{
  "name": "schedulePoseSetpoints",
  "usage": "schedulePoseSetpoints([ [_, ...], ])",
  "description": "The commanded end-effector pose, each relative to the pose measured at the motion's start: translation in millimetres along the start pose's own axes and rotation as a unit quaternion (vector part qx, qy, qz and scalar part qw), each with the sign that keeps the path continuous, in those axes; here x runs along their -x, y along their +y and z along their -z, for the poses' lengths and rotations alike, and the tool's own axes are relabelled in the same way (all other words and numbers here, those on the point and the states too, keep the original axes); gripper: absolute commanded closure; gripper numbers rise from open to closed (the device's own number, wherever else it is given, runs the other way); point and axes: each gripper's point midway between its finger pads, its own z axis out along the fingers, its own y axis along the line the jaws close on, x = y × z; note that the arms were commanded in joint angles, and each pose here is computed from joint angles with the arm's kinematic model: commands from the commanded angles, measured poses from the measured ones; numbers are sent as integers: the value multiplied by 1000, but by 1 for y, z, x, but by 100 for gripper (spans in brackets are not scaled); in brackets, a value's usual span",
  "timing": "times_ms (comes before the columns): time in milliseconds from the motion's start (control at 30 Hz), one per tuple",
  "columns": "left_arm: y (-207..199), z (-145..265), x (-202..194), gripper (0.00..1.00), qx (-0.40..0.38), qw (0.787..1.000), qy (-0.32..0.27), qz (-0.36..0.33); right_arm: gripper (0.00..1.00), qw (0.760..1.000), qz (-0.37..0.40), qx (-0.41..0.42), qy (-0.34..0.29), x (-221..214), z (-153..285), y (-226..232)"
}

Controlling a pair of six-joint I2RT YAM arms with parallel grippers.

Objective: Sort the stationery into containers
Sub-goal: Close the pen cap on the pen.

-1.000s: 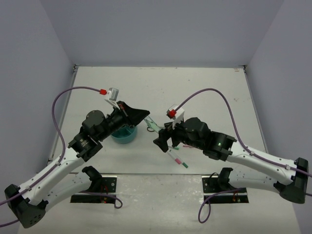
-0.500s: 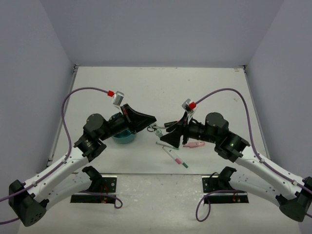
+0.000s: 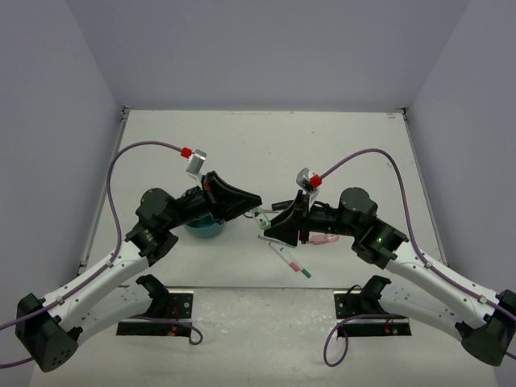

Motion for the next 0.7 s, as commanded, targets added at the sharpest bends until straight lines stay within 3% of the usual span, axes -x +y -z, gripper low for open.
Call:
schedulePoseSetpoints([
  [0,-25,-2,10,100,-51,999,0,-10,75,998,39,31,-33,22,-2,13],
  [33,-24,-2,9,100,-49,999,1,-12,89,998,38,32,-34,23,-2,14],
  [67,-24,-2,10,100,-47,999,-1,-15,95,998,37,32,-34,24,-2,14],
  [133,-21,-1,11,100,-39,999,-4,-25,100,998,32,33,-34,24,-2,15],
  [667,-2,-1,-8,100,-34,999,11,-34,100,993,15,68,-91,60,6,42],
])
